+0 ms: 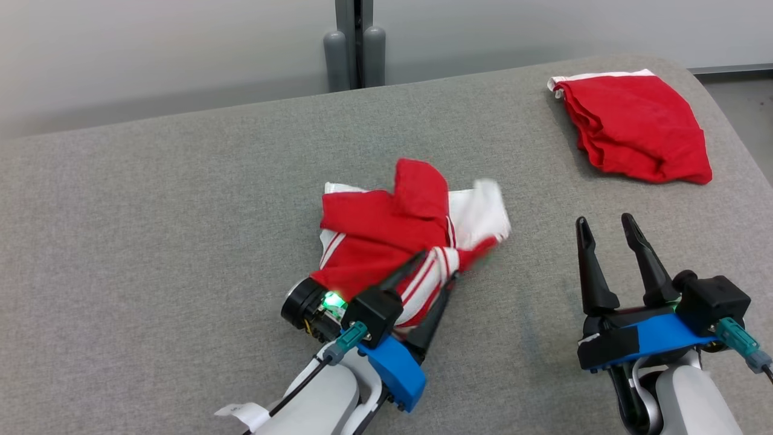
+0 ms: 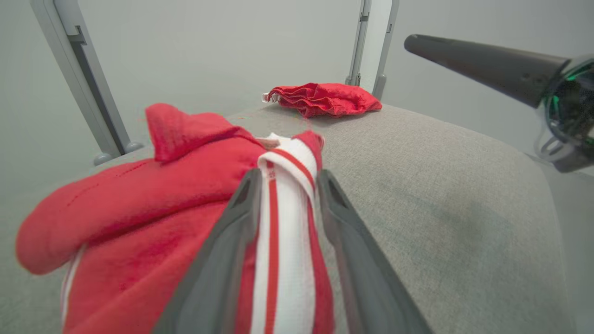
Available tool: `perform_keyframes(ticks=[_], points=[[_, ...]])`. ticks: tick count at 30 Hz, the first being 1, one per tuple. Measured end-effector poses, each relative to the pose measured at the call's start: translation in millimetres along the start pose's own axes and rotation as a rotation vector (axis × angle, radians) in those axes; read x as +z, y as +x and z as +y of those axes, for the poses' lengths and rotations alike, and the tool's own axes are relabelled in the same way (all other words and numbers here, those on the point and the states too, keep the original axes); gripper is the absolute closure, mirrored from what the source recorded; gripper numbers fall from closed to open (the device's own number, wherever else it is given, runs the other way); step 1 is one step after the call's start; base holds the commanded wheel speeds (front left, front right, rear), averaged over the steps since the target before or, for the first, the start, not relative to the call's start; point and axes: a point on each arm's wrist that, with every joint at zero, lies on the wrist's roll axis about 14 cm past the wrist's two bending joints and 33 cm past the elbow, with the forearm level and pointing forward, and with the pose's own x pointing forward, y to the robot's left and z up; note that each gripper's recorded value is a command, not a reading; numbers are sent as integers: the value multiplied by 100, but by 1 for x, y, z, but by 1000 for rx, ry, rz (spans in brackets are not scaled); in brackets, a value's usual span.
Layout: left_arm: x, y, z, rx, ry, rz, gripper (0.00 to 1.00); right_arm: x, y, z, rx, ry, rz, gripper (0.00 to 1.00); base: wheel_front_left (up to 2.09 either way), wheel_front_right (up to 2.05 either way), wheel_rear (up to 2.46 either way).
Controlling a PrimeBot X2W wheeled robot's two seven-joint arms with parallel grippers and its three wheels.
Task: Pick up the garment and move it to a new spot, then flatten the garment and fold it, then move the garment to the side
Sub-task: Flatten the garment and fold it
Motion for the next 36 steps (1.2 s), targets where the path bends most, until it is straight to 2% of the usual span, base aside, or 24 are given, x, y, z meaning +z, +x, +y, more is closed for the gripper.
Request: perform_keyframes(ticks=[6, 15, 25, 36], points=[[31, 0, 11, 64, 17, -90, 0, 0, -4, -1, -5, 6, 0, 0, 0, 0, 0], [66, -53, 84, 352, 48, -210, 0, 3, -3, 16, 42, 23, -9, 0, 0, 0, 0], [71, -140, 141, 657, 54, -254, 0, -1, -8, 32, 86, 27, 11, 0, 0, 0, 0], [51, -203, 161, 855, 28, -233, 0, -4, -10, 41, 112, 22, 31, 0, 0, 0, 0]])
